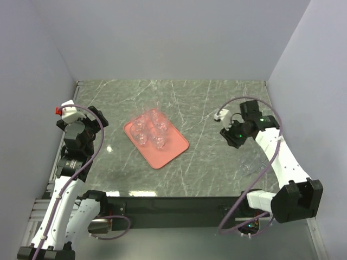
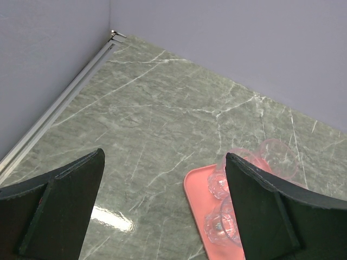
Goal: Place the glasses into the tray
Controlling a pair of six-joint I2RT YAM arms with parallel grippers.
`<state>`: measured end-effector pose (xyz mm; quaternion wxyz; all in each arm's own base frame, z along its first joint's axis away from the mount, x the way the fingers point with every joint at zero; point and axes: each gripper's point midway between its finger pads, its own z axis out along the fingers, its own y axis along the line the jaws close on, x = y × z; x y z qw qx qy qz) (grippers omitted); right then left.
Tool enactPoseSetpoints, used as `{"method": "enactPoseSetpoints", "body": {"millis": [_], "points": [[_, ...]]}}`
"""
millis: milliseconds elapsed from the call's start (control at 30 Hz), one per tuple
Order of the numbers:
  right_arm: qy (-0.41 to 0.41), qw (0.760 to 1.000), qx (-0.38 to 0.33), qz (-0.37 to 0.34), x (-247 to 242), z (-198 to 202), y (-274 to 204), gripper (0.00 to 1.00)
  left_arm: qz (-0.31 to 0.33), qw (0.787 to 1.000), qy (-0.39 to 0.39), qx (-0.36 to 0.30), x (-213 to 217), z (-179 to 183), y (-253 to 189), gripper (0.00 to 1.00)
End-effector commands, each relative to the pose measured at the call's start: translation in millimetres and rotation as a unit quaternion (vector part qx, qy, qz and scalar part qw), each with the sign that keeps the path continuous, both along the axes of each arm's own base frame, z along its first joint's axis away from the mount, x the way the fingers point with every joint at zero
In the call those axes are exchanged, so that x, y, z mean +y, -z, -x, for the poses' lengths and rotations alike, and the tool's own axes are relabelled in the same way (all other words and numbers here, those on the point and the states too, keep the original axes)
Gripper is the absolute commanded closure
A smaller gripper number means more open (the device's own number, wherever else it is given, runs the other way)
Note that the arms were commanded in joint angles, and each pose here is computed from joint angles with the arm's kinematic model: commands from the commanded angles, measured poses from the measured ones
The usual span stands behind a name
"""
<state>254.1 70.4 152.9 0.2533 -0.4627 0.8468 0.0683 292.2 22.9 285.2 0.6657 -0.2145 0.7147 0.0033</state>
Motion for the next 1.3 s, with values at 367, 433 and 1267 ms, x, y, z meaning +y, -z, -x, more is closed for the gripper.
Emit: {"method": "enactPoseSetpoints", "body": {"millis": [367,433,1267], "points": [[0.023,0.995,0.072,0.063,-94,36,26,0.56,0.003,1.0,0.011,-0.015,-4,-4,-5,0.01],[0.019,0.994,0.082,0.065,-98,40,29,0.56,0.003,1.0,0.013,-0.014,-4,-4,-5,0.01],[0.015,0.989,0.124,0.078,-111,29,63,0.57,0.002,1.0,0.013,-0.013,-4,-4,-4,0.01]]}}
